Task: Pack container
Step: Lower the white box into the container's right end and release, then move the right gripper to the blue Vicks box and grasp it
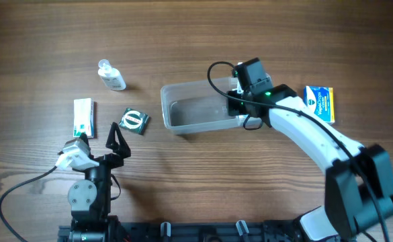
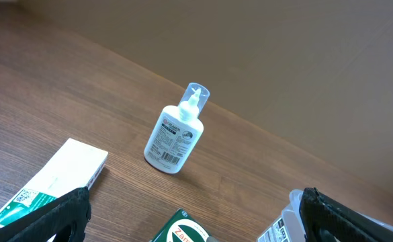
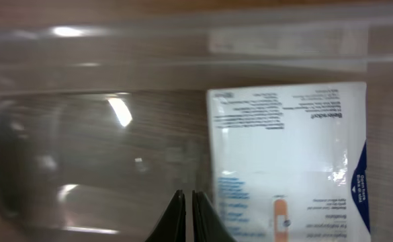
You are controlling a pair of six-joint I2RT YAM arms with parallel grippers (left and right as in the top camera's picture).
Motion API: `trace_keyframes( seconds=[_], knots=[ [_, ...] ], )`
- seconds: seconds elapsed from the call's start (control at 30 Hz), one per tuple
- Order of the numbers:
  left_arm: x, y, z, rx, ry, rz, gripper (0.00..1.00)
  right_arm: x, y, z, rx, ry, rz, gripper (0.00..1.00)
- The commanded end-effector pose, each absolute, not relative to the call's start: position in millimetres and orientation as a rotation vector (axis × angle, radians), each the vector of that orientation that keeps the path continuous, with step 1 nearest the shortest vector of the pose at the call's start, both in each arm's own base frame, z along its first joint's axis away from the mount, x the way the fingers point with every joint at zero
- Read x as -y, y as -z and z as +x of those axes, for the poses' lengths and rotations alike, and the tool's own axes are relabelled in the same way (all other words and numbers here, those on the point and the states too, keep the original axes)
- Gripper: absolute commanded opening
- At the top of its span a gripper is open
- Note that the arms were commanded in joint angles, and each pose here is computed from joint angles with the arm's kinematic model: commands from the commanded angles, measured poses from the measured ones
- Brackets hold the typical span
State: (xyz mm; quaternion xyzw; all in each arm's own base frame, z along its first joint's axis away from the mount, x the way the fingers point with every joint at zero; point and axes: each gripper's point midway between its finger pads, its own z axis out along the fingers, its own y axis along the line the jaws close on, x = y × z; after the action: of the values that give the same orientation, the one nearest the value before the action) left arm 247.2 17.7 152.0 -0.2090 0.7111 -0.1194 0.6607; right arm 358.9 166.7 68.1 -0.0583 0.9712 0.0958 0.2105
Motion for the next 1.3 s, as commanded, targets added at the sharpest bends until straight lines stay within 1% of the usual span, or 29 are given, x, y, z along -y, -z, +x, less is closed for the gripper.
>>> trace_keyframes(
  seconds=[0.0, 0.33, 0.43, 0.57, 0.67, 0.73, 0.83, 0.93, 1.0, 1.07, 1.13, 1.2, 1.27],
  knots=[
    [-18, -151, 247, -1.613, 0.263, -0.468, 1.0, -187, -77, 351, -2.699, -0.417, -0.201, 0.06],
    [-18, -151, 247, -1.613, 0.263, -0.468, 1.0, -157, -27, 362, -2.772, -0.144, -0.111, 0.04],
    [-18, -151, 247, -1.613, 0.263, -0.468, 1.0, -151, -26, 365, -2.772, -0.132, -0.043, 0.04],
    [-18, -151, 247, -1.613, 0.263, -0.468, 1.0, -154, -35, 368, -2.754, -0.162, -0.017, 0.04],
    [-18, -151, 247, -1.613, 0.262, -0.468, 1.0, -169, -53, 368, -2.728, -0.272, -0.05, 0.08],
    [-18, -151, 247, -1.613, 0.262, -0.468, 1.0, -180, -72, 370, -2.686, -0.346, -0.064, 0.11],
    [-18, -151, 247, -1.612, 0.263, -0.468, 1.0, -191, -104, 372, -2.613, -0.453, -0.086, 0.13],
    [-18, -151, 247, -1.613, 0.262, -0.468, 1.0, -188, -135, 376, -2.532, -0.481, -0.034, 0.12],
    [-18, -151, 247, -1.613, 0.262, -0.468, 1.0, -175, -167, 379, -2.449, -0.509, 0.028, 0.12],
    [-18, -151, 247, -1.613, 0.262, -0.468, 1.0, -160, -188, 381, -2.396, -0.51, 0.092, 0.12],
    [-18, -151, 247, -1.613, 0.263, -0.468, 1.0, -130, -207, 384, -2.339, -0.463, 0.174, 0.13],
    [-18, -151, 247, -1.612, 0.262, -0.468, 1.0, -103, -210, 384, -2.331, -0.394, 0.251, 0.12],
    [-18, -151, 247, -1.613, 0.262, -0.468, 1.0, -78, -198, 381, -2.374, -0.33, 0.318, 0.08]
  ],
)
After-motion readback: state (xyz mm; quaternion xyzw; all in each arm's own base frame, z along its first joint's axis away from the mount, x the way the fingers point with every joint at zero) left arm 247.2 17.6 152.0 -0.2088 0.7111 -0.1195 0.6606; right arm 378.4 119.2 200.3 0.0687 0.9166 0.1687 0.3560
